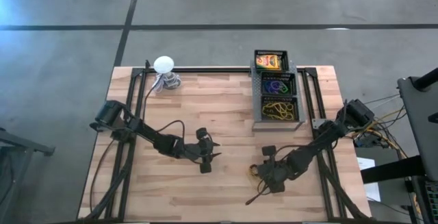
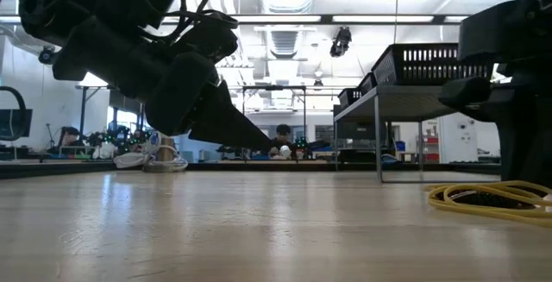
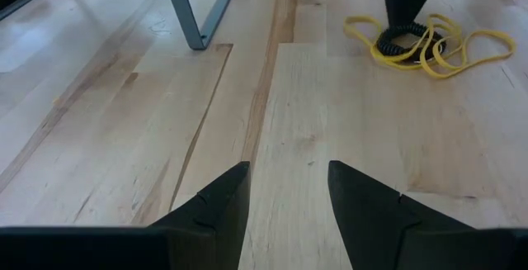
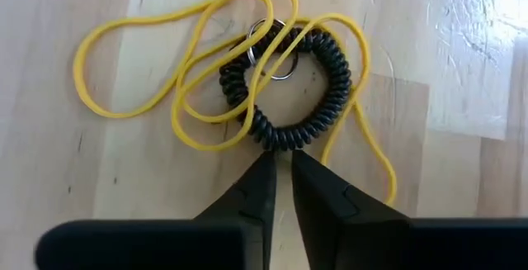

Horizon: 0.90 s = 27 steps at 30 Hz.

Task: Pick & Place Office Desk Supplies
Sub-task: Put the yellow rubber band into the bottom black bin on the shelf

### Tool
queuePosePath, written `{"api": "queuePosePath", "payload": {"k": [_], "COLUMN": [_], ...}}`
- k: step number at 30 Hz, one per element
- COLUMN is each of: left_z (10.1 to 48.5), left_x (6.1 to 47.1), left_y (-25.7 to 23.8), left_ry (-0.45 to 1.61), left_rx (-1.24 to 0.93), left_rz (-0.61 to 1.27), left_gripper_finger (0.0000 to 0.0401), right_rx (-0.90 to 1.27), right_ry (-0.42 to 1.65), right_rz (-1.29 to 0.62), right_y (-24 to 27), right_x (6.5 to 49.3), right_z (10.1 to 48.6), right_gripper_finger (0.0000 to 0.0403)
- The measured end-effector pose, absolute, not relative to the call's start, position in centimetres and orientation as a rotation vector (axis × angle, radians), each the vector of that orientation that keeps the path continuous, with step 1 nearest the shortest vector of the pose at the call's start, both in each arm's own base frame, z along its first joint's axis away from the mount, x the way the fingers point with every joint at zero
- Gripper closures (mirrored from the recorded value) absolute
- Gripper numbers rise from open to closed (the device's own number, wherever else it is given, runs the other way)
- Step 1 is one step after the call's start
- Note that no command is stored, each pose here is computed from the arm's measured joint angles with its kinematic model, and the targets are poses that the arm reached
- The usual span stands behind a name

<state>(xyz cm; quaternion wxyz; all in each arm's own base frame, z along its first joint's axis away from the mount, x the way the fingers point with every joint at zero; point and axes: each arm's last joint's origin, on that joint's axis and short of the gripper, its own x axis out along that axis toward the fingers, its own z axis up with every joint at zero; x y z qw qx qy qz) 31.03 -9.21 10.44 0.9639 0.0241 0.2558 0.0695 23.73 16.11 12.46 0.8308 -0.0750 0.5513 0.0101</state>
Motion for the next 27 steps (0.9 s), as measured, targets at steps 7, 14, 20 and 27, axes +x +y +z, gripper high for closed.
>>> {"api": "queuePosePath", "payload": {"k": [7, 14, 20, 27], "left_z": [10.4, 10.4, 10.4, 10.4], "left_x": [31.0, 31.0, 31.0, 31.0], "left_y": [-9.2, -9.2, -9.2, -9.2], "left_ry": [0.518, 0.518, 0.519, 0.519], "left_rx": [0.049, 0.051, 0.051, 0.050], "left_rz": [0.141, 0.141, 0.141, 0.141], "left_gripper_finger": [0.0233, 0.0233, 0.0233, 0.0233], "right_rx": [-0.072, -0.172, -0.217, -0.044], "right_ry": [1.140, 0.901, 0.681, 0.776], "right_rz": [0.091, 0.048, -0.060, -0.080], "right_y": [16.6, 17.9, 18.0, 17.3], "right_x": [24.3, 23.7, 22.5, 22.1], "right_z": [14.8, 22.6, 27.2, 24.4], "right_gripper_finger": [0.0394, 0.0394, 0.0394, 0.0390]}}
